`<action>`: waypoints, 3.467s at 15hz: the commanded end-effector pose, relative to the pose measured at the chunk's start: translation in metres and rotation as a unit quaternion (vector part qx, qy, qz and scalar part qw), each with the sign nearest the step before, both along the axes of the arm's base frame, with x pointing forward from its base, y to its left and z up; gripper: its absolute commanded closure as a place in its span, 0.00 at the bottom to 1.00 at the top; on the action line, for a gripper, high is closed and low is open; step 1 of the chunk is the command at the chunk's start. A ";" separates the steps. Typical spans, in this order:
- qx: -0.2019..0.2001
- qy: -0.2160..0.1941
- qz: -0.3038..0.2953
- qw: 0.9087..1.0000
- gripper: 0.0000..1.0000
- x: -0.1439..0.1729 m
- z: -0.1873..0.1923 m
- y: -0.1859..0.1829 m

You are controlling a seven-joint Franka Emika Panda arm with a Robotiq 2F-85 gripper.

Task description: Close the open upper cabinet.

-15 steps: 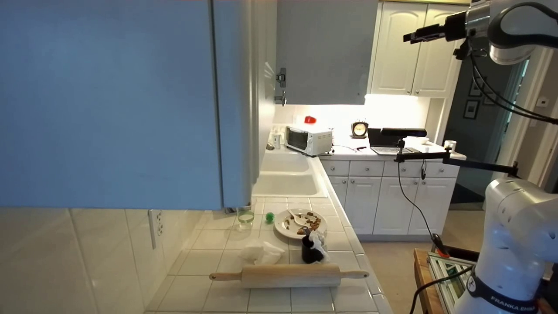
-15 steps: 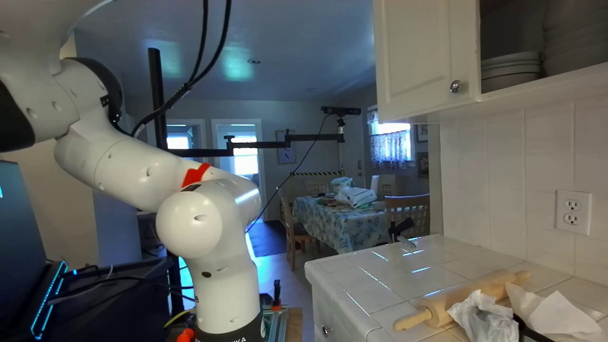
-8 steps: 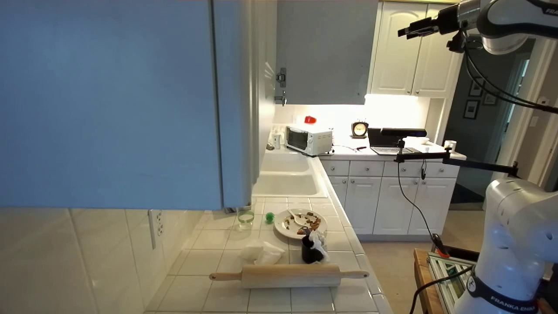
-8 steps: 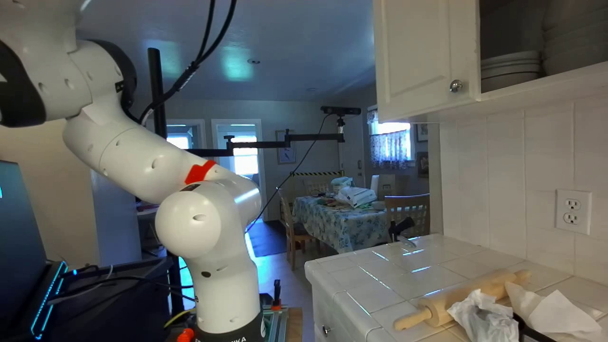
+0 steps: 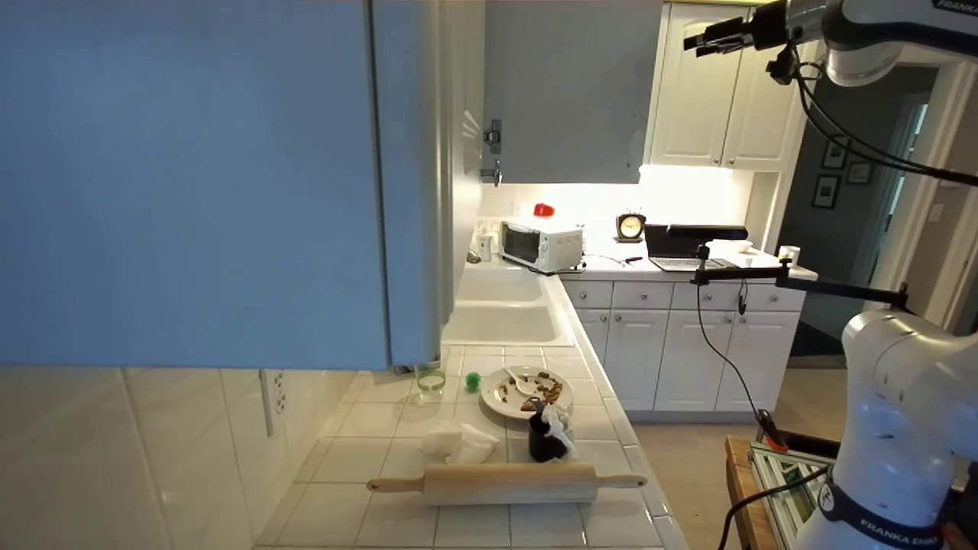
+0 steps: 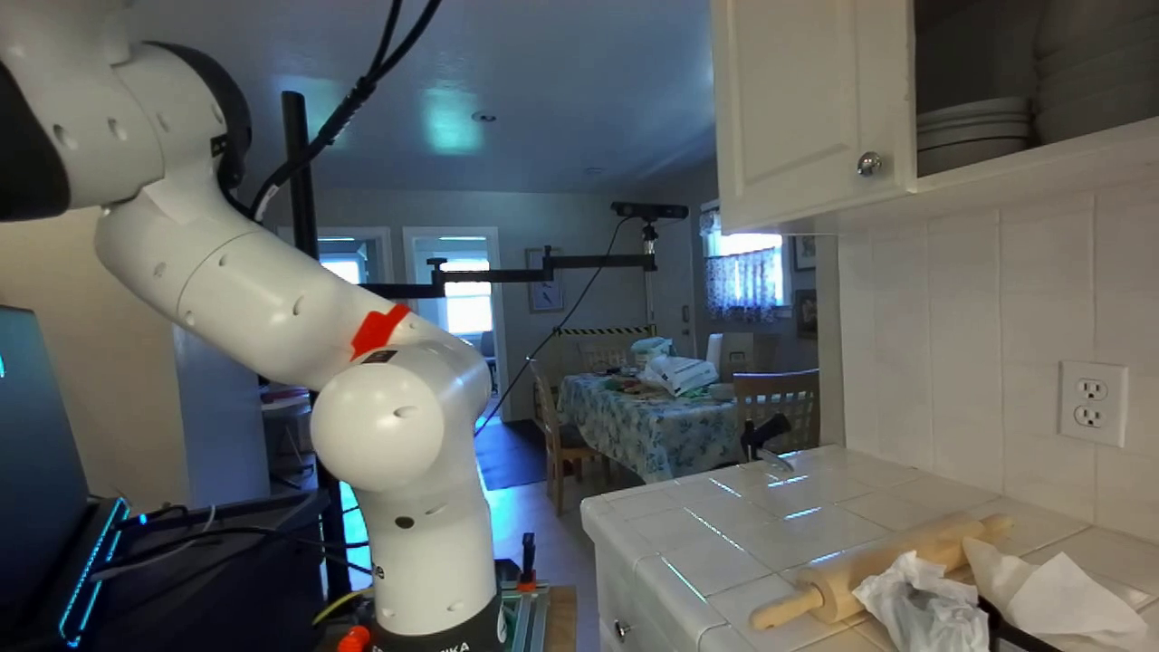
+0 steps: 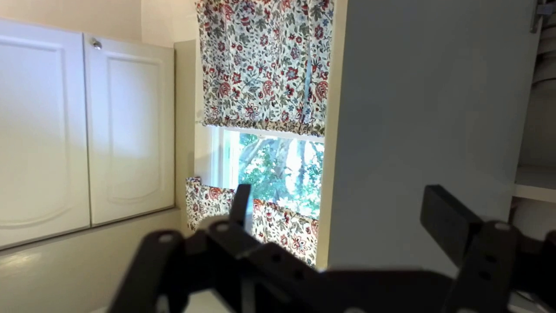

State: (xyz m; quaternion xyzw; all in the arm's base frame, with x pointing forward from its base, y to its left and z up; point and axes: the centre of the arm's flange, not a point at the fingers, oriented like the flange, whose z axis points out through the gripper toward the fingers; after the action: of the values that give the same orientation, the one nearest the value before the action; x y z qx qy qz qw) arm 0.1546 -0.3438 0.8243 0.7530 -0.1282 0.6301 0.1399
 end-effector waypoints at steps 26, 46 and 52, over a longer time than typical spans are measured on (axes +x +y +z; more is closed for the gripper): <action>0.009 0.010 0.099 0.995 0.00 0.086 0.017 -0.023; 0.011 0.012 0.157 0.988 0.00 0.062 0.032 0.079; 0.015 0.028 0.174 0.984 0.00 0.053 0.036 0.131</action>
State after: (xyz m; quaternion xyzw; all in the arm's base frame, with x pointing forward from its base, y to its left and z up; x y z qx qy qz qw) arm 0.2131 -0.2415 0.8697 0.7774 -0.0017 0.6278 0.0380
